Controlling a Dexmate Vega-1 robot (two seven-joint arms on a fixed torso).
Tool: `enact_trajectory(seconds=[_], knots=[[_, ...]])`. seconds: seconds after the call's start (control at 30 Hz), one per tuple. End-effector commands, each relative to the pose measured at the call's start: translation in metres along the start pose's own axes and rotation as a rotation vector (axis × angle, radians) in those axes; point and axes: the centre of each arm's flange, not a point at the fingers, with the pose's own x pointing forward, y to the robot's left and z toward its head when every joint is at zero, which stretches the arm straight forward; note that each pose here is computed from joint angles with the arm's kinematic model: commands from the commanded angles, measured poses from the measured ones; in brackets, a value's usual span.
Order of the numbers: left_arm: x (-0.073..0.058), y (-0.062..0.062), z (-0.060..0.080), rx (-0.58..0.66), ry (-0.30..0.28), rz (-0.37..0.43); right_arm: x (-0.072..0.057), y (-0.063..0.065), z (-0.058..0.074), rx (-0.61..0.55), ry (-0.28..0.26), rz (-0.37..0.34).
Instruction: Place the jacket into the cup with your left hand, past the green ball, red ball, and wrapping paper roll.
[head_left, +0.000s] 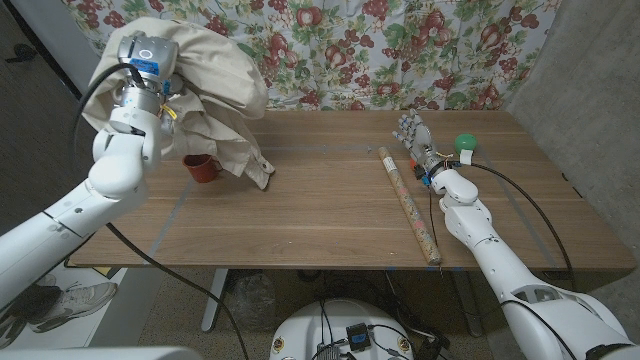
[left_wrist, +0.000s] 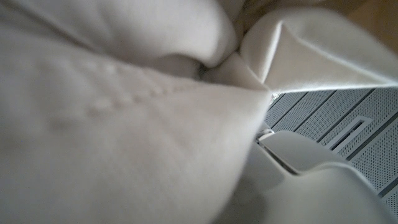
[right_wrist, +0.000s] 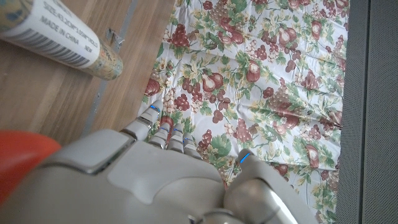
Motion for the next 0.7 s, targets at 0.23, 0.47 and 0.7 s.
enact_trajectory(seconds=[0.23,0.47,0.7], knots=[[0.001,-0.031,-0.012,0.013,0.039,-0.094,0.010,0.008,-0.003,-0.010,0.011,0.014],[-0.004,-0.043,-0.009,-0.009,0.024,-0.119,0.011,0.010,-0.003,-0.009,0.014,0.013],[-0.009,-0.049,-0.006,-0.004,0.022,-0.145,0.012,0.010,-0.003,-0.014,0.016,0.018]])
